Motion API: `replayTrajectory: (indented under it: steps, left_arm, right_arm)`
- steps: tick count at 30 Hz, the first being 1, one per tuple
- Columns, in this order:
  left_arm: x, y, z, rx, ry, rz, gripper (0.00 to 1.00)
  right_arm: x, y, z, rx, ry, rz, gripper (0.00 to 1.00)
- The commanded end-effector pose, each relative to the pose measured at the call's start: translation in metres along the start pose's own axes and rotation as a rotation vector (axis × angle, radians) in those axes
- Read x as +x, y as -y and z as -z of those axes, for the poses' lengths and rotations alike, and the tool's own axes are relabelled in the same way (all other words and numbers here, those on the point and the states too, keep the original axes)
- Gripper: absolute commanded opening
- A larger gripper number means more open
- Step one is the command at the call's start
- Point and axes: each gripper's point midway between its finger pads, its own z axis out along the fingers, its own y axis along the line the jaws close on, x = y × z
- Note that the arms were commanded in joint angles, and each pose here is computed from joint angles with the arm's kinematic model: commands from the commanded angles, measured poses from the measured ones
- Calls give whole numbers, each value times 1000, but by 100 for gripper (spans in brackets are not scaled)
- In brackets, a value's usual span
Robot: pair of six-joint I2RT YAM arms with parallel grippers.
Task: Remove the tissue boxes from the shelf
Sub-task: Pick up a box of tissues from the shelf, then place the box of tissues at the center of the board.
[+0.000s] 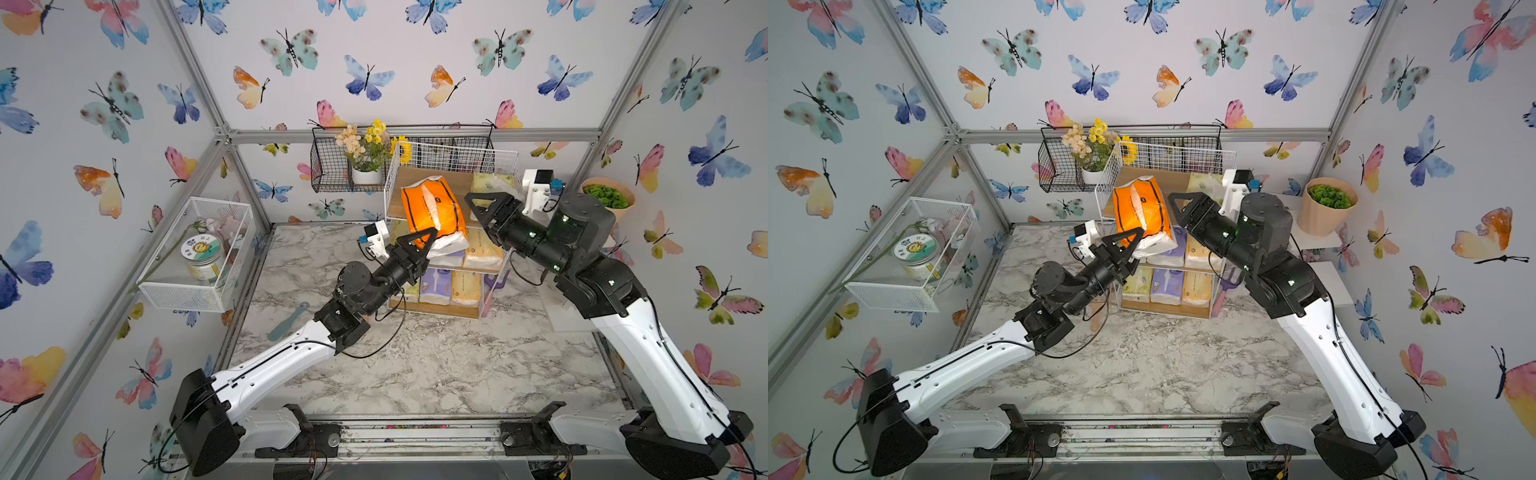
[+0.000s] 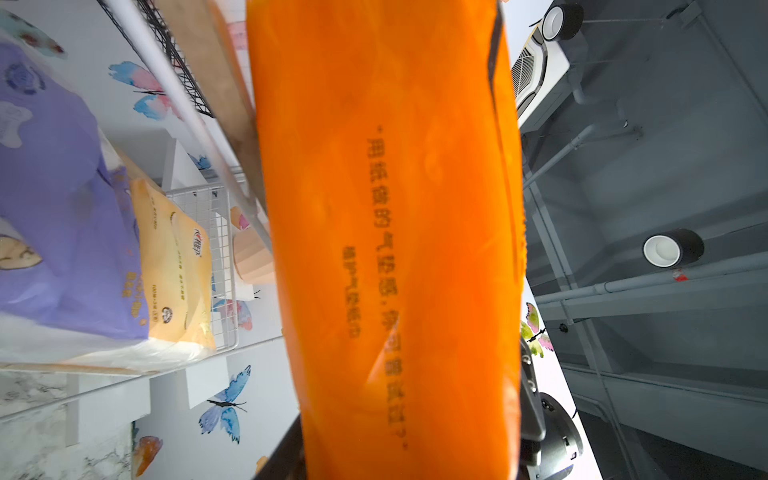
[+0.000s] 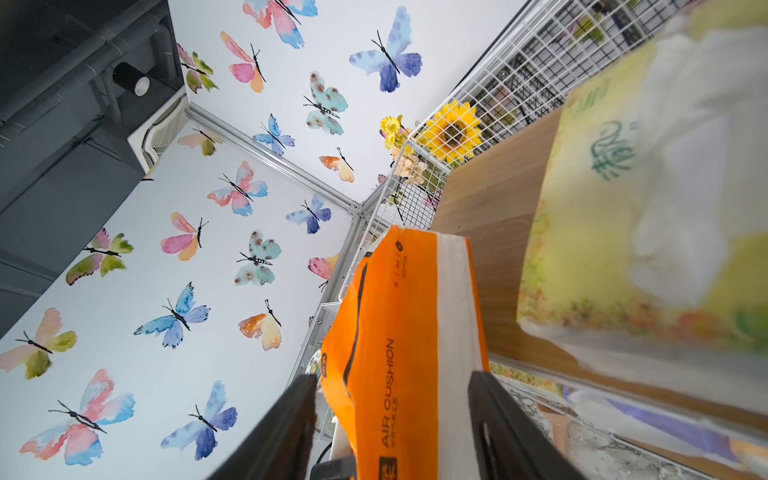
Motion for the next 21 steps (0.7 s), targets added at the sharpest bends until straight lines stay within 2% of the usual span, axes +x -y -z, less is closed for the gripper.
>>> replayTrajectory:
  steps: [1,6,10,14,19,21]
  left_arm:
    - [1,10,24,-29,-5,-129,43]
    - [12,-3,65,-142,-85,-251,43]
    - [23,-29,105,-276,-177,-327,41]
    - [39,-73,147,-412,-283,-308,38]
    - [74,-133,193,-495,-456,-200,39]
    - [80,-154,209,-527,-477,-164,40]
  right_arm:
    - [-17,-15,30,2,71,107,70]
    - [-13,-18,49,-8,59,215,70]
    - [1,-24,61,-69,13,275,70]
    - [25,-29,62,-141,-101,283,68]
    - [49,-21,51,-146,-234,257,66]
    - [53,-17,47,-140,-252,251,66]
